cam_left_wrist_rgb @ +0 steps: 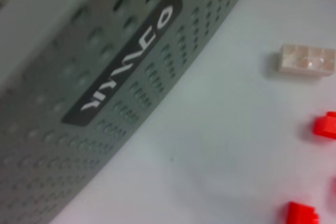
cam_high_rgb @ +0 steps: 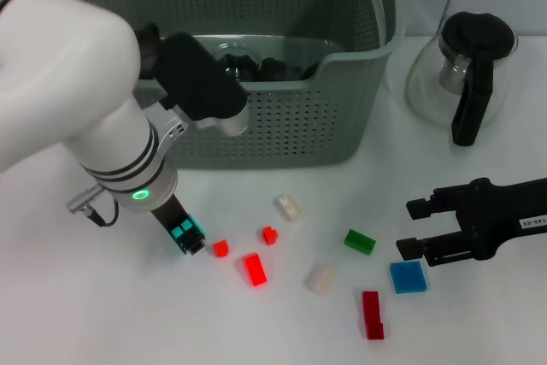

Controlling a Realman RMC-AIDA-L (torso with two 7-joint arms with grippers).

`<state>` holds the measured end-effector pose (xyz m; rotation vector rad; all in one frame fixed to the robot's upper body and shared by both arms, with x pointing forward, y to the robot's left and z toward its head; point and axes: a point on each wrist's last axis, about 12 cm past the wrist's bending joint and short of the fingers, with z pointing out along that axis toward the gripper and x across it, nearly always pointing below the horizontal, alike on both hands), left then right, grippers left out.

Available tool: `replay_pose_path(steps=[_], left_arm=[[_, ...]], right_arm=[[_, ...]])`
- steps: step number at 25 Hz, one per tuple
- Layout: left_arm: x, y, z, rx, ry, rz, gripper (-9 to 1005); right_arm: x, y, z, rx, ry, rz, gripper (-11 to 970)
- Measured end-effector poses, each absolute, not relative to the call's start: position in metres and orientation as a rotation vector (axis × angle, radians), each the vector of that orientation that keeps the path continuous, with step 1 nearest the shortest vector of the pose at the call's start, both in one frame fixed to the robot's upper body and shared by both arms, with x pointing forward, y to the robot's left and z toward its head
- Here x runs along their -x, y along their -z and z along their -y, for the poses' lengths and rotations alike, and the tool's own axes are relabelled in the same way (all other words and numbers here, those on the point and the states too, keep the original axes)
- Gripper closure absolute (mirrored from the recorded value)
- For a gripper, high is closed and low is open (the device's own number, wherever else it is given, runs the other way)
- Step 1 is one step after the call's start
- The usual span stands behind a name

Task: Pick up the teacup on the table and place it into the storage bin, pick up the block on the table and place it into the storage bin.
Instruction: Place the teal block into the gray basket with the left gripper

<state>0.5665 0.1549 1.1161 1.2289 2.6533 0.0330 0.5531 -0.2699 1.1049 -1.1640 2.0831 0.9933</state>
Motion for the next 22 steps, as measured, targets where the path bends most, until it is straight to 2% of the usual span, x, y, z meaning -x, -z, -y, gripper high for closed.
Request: replay_pose_path(steps=[3, 7, 10, 12, 16, 17, 18, 20, 22], left_arm=[[-0.559, -1.141, -0.149, -1.245, 0.018, -2.614, 590], [-0.535, -1.197, -0.134, -1.32, 0.25, -2.485, 573], [-0.517, -1.258, -0.127, -1.379, 0.532, -2.205, 561], [-0.522, -1.288, -0.13, -1.34, 0.607, -2.044, 552], [-0.565, -1.315, -0.135, -1.132, 0.588, -1.902, 535], [-0.593, -1.313, -0.138, -1.024, 0.522, -1.926, 531], [-0.593, -1.313, -0.138, -1.024, 0.522, -1.926, 527], [-0.626, -1.301, -0.14, -0.923, 0.44, -1.98, 519], [-0.647, -1.287, -0.14, -0.87, 0.387, -2.03, 510]], right_arm=[[-0.553, -1.105, 0.27, 1.162, -0.994, -2.085, 164], [-0.553, -1.105, 0.272, 1.155, -0.994, -2.085, 165], [-0.553, -1.105, 0.272, 1.152, -0.992, -2.086, 165], [-0.553, -1.105, 0.272, 1.154, -0.99, -2.084, 165], [-0.553, -1.105, 0.269, 1.168, -0.997, -2.08, 165], [-0.553, -1.105, 0.268, 1.168, -0.996, -2.08, 165], [-0.553, -1.105, 0.268, 1.169, -0.996, -2.079, 165], [-0.553, -1.104, 0.268, 1.169, -0.997, -2.079, 165], [-0.553, -1.104, 0.267, 1.169, -1.0, -2.079, 165]])
